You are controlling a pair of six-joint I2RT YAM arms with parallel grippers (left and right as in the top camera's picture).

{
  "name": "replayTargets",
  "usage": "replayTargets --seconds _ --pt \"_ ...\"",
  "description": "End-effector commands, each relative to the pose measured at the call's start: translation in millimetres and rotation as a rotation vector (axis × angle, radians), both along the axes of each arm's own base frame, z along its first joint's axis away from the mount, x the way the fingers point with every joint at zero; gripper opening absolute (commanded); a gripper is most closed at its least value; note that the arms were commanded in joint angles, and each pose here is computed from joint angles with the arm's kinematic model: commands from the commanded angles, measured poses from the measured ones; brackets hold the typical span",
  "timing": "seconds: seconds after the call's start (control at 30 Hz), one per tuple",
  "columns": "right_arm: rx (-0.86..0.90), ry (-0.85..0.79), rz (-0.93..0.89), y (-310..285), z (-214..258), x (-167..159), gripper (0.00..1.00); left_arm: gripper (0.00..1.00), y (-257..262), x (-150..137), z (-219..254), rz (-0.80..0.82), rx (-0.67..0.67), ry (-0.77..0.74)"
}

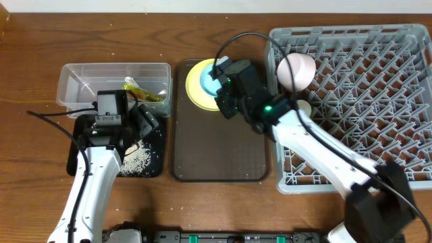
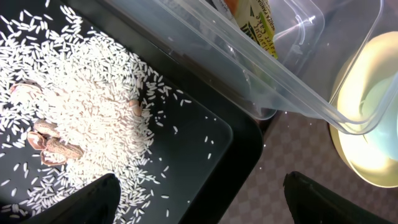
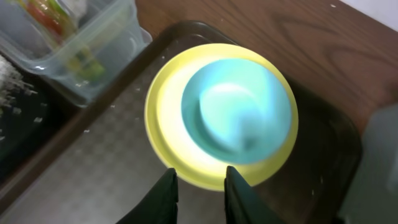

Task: Sort waste into correct bins and load items into the dishwasher rack
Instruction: 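Move the right gripper left to the blue bowl's rim and grip it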

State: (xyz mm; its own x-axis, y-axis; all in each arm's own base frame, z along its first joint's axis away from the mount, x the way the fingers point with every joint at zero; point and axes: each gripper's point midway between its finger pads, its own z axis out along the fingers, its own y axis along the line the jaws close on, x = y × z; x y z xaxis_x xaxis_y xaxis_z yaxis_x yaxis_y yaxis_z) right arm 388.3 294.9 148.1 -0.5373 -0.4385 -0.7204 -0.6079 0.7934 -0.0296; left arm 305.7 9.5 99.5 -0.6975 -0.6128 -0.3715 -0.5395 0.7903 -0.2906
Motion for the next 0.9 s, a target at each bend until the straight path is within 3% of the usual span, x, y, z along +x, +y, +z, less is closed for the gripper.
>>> replayTargets --seconds 0.0,0.43,0.87 --pt "-0.074 -0.055 0.063 8.2 -15.8 10.2 0.29 0.87 2.9 -1.8 -0.3 0.013 0.008 0.001" --pt "-0.085 -0.109 0.134 37.8 -83.8 39.4 0.49 0.87 2.9 -1.7 -0.3 0.013 0.008 0.000" --pt "-0.035 -0.119 0.185 53.9 -73.2 32.8 0.50 0.87 2.9 -1.7 -0.3 0.013 0.008 0.000"
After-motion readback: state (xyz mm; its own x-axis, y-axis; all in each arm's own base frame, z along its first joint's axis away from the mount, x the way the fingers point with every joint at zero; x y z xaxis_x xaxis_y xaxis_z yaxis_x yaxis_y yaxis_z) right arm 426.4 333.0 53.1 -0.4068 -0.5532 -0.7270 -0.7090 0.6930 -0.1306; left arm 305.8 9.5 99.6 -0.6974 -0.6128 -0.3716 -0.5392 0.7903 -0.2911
